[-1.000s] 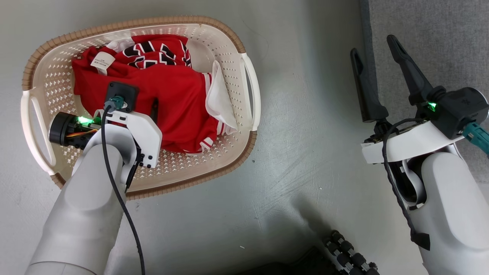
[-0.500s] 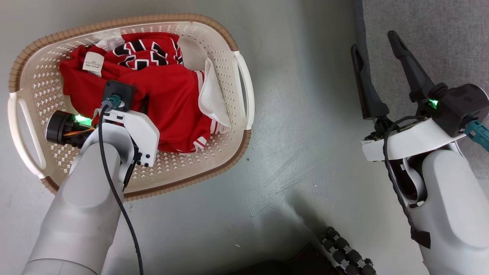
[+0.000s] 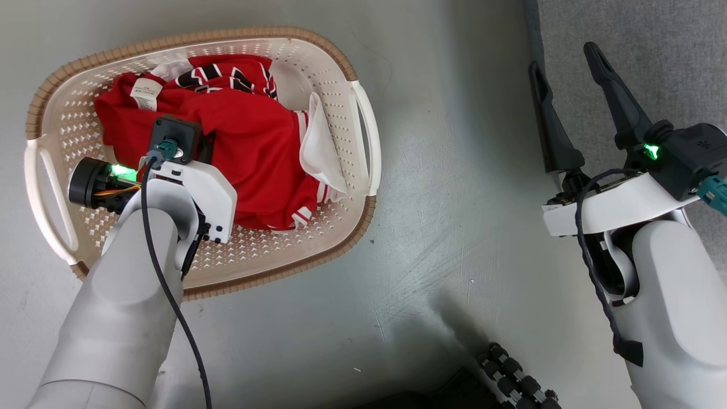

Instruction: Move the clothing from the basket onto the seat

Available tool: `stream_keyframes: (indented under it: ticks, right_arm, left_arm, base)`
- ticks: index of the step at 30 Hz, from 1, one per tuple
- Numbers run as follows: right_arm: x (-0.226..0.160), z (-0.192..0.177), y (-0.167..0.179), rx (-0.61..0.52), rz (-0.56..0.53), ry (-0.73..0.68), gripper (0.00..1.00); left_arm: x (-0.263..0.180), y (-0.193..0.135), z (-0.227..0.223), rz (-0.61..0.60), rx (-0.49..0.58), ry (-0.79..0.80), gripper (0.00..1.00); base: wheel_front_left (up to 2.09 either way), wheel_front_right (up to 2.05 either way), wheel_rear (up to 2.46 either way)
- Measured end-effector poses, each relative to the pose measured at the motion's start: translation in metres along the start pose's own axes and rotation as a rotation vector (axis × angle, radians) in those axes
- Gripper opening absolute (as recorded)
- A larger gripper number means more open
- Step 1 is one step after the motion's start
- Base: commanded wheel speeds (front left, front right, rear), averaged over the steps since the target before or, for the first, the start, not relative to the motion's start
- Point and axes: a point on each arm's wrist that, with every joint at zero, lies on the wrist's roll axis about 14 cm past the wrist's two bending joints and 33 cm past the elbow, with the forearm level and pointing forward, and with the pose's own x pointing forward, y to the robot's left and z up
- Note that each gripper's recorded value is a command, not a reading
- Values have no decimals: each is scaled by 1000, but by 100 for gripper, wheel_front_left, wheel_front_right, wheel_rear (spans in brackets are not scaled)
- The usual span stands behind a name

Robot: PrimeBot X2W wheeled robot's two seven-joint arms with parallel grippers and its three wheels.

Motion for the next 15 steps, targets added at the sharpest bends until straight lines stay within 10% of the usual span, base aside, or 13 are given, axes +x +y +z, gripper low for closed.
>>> stream_keyframes:
  ticks: [15]
  right_arm:
    - [5, 24, 10, 17, 23, -62, 100]
  left_arm:
    - [-26, 15, 31, 38, -40, -146, 0]
  base:
    - [0, 0, 0]
